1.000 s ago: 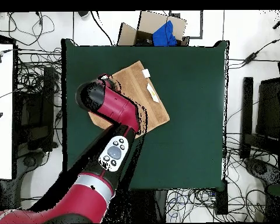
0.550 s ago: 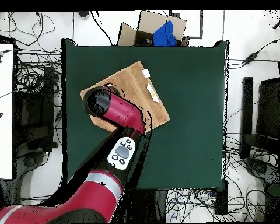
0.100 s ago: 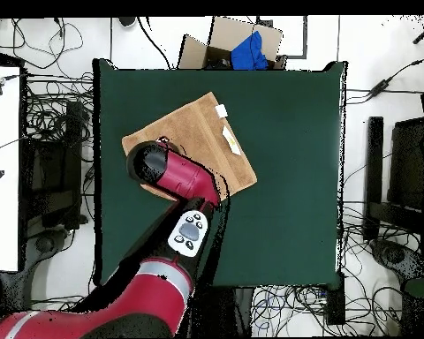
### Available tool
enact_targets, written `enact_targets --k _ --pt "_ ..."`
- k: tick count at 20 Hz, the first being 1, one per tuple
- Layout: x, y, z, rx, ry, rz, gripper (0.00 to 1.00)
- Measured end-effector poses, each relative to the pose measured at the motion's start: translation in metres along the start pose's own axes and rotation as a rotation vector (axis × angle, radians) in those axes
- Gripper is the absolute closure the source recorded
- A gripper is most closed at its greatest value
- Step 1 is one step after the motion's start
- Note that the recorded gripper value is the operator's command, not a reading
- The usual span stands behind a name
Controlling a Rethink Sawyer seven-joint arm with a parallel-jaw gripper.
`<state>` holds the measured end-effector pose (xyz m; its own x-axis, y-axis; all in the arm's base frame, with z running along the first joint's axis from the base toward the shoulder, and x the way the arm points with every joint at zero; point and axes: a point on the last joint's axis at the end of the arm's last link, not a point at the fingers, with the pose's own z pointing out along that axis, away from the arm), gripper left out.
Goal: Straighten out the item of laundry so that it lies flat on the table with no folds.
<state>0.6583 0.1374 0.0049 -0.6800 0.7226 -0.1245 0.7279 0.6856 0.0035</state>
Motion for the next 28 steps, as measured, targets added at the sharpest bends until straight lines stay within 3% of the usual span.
enact_targets --k 14,28 --pt "-0.011 -0.013 -0.005 -0.005 0.004 -0.034 1.00" --pt "-0.029 -0.023 0.007 -0.033 -0.081 -0.090 1.00"
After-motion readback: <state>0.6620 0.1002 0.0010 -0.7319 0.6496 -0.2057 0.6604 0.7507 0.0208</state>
